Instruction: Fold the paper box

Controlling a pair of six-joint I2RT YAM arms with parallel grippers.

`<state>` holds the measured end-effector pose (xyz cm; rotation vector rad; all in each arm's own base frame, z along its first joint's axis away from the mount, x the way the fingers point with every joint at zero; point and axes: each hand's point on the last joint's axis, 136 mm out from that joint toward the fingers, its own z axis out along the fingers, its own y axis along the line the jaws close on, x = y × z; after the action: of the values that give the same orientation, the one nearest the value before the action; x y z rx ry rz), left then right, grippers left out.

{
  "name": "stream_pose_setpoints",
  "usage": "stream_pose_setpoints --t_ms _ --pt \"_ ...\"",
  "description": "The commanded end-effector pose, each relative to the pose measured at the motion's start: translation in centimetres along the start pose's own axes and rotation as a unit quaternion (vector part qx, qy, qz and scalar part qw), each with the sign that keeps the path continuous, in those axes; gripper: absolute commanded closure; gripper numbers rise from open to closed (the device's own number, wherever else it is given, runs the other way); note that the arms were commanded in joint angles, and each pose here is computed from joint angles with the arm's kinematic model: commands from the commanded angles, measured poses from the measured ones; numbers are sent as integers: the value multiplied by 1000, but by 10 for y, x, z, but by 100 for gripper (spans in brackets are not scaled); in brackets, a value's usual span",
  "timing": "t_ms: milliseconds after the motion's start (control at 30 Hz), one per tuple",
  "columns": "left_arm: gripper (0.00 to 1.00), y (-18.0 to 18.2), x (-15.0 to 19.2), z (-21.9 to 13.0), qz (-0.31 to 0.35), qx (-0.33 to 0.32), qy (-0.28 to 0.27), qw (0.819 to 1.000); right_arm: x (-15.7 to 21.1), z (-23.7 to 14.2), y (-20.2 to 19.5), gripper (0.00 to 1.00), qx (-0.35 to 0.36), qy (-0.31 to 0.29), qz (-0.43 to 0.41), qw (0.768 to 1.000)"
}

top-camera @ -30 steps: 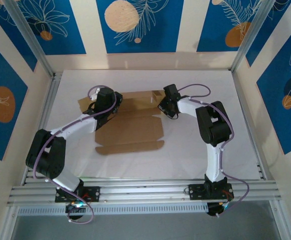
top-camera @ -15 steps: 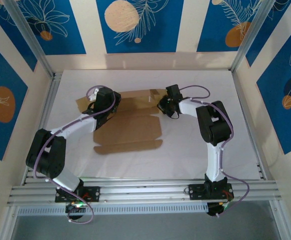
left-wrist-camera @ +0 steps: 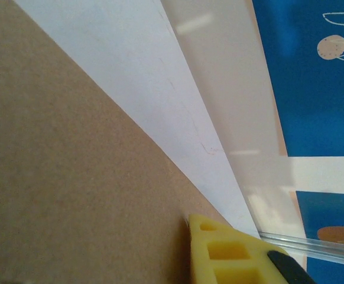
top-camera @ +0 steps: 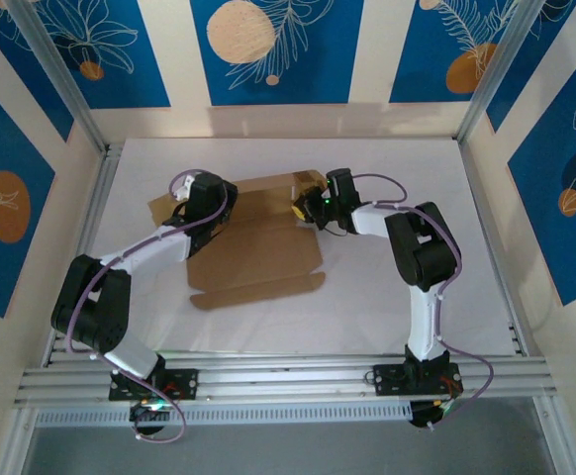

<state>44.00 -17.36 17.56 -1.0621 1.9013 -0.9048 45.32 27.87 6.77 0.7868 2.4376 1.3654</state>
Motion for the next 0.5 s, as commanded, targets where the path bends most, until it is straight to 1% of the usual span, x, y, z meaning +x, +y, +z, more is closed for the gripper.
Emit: stream_pose_setpoints --t_ms 0,267,367,467 --pt "85 45 29 5 18 -64 54 996 23 10 -5 84 -4 45 11 999" --pt "85 44 30 4 19 -65 57 996 19 19 -39 84 38 45 23 998" --pt "85 45 30 3 19 -66 55 996 17 14 -32 84 27 46 12 999" --pt "85 47 27 2 24 -67 50 996 14 -2 -10 79 3 49 -28 998"
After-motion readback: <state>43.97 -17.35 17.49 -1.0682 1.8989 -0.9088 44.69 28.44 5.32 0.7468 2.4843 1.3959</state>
